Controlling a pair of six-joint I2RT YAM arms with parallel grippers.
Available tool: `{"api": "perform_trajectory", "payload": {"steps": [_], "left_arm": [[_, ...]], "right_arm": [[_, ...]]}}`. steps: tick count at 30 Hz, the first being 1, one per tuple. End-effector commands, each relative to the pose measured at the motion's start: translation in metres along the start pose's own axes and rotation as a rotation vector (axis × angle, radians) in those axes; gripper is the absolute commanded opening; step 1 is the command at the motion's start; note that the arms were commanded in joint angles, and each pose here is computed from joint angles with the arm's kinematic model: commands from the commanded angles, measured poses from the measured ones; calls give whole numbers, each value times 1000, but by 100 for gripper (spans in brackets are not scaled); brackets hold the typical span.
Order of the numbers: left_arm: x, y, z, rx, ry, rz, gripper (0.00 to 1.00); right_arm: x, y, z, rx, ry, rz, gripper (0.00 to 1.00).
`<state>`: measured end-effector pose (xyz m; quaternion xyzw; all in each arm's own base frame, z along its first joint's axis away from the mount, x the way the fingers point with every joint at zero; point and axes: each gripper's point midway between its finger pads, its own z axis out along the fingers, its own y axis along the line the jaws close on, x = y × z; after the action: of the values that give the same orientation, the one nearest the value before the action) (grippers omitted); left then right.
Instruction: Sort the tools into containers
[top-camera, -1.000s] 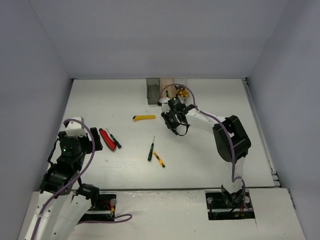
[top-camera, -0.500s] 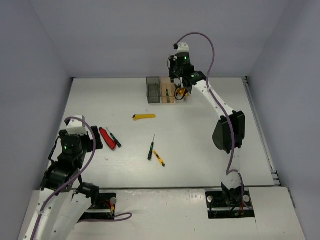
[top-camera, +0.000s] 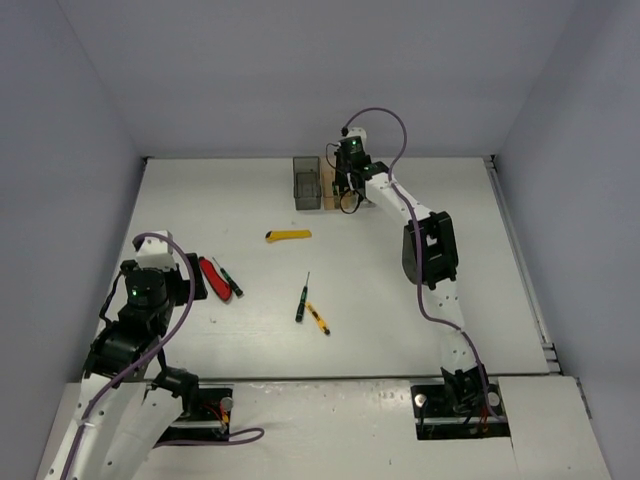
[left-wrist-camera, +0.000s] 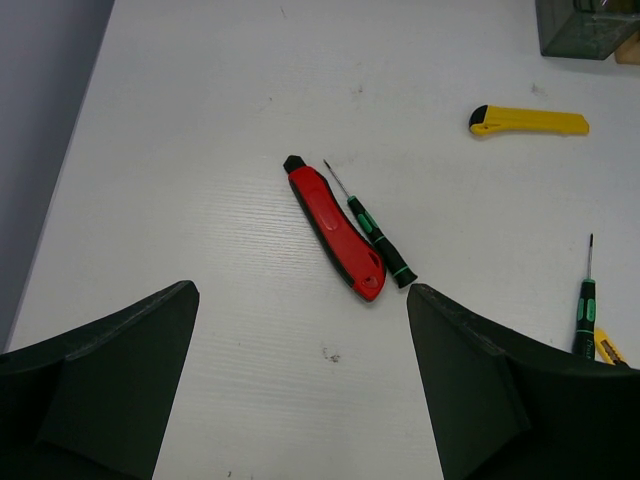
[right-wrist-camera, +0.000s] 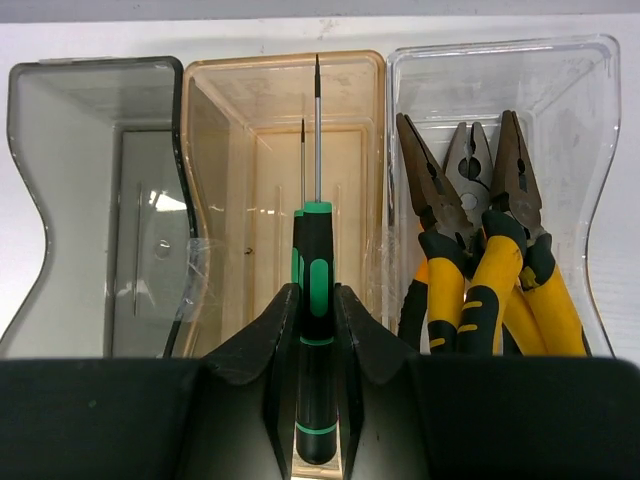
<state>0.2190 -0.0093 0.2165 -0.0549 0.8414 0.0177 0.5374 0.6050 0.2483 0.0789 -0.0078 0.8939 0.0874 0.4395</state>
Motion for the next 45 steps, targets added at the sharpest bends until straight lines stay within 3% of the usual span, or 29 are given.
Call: {"api": "perform_trajectory", "payload": {"steps": [1,4,9,13,16,24,26,29,37,45], "left_arm": [[-18,-4,1,15,-38,-18,82],[-16,-5,3,15,-25,-16,82],[-14,-12,8,32,15,-17,82],[-15,-37,11,129,94,-40,82],[-15,-70,14,218,162,-79,82],[23,-155,42,218,351,38,81],[41,-173,48,216,405,72,79],[63,-207,54,240,457,123,72],[118,-250,63,280,578,194,59],[140,-262,75,277,622,199,54]], "right_arm": [[-57,22,-23,-69,-142,49,15],[-58,24,-26,-78,-144,55,34],[-77,24,-55,-85,-176,43,46],[-91,16,-97,-72,-205,37,47],[-105,5,-153,-60,-250,33,47],[-36,-47,-241,7,-204,41,47],[-6,-58,-244,22,-161,52,47],[5,-67,-280,5,-203,80,47],[62,-93,-314,12,-200,108,48],[75,-99,-324,11,-215,124,48]]}}
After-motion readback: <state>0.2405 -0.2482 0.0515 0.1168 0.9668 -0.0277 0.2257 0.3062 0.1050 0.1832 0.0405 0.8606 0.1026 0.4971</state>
